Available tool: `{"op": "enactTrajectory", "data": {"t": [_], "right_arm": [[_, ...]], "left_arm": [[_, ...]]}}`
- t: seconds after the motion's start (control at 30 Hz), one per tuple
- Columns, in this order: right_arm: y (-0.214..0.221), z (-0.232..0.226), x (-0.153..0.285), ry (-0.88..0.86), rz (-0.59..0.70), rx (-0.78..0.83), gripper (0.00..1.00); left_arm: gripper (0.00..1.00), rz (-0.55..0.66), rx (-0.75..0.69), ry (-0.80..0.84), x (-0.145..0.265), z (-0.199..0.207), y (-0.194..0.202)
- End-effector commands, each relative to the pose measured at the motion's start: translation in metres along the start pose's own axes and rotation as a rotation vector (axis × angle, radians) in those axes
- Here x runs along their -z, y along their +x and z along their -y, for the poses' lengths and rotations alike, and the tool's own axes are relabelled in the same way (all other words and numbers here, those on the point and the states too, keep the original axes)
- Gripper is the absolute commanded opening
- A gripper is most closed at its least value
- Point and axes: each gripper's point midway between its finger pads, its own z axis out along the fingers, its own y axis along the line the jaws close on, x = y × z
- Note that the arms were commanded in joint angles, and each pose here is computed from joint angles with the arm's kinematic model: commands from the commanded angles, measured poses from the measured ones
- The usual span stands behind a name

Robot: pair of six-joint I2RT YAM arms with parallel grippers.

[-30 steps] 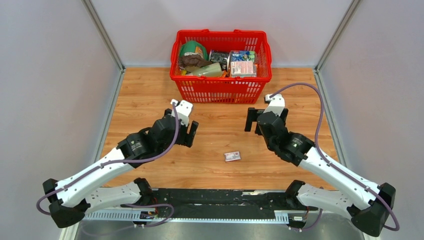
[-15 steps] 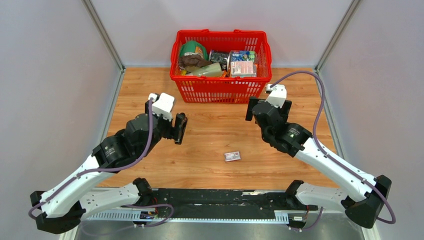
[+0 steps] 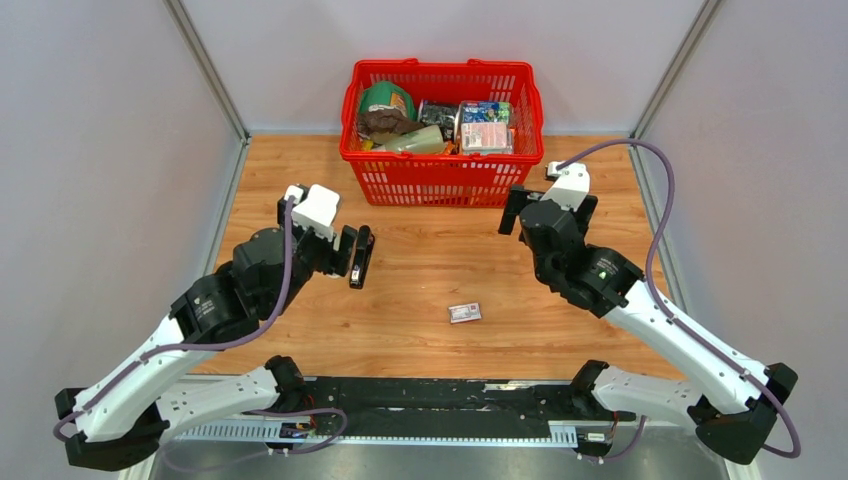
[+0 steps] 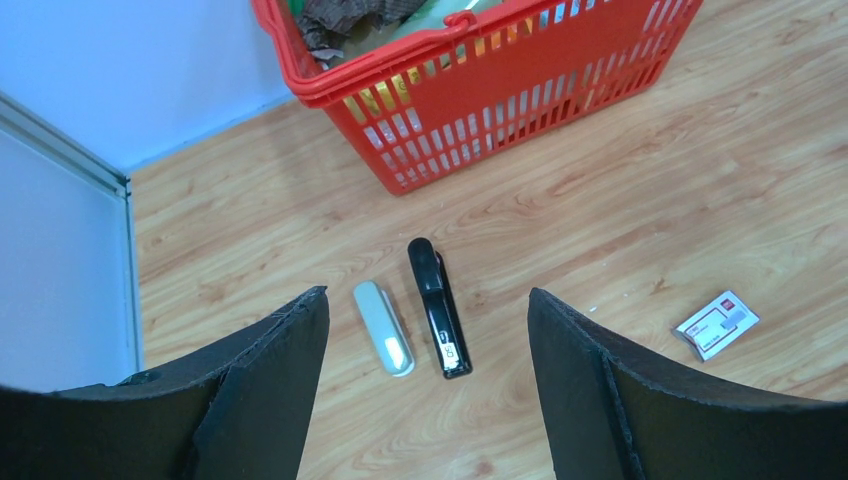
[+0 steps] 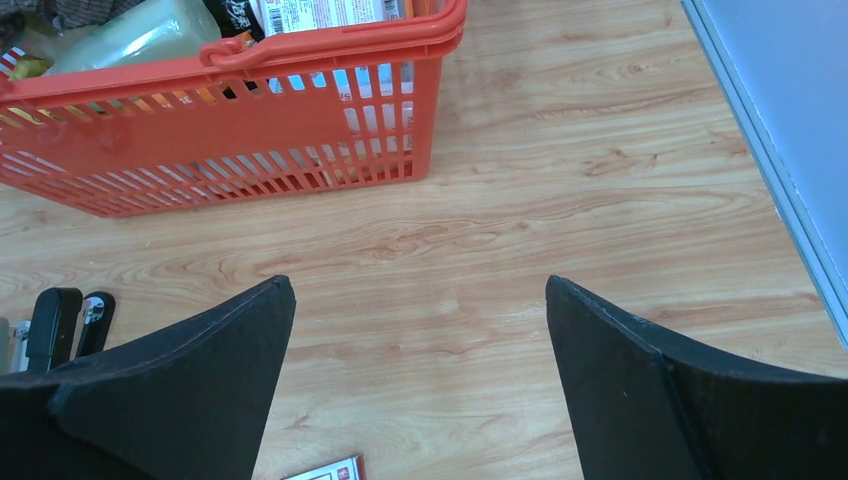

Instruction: Unload the staples from the stapler

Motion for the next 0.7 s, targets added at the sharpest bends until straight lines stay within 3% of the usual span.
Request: {"op": "enactTrajectory", "data": {"t": [0.0, 0.67], "right_arm": [[-0.0204, 0.0070, 0.0024, 0.044, 0.052, -0.038, 1.00], [-0.0252, 0.0032, 0.0053, 0.009, 0.056, -0.029, 1.00]], "left_arm": [[0.80, 0.080, 0.011, -0.012, 0.0105, -0.0099, -0.0271], [0.80, 0.102, 0.000, -0.023, 0.0171, -0.0172, -0.0279]]}}
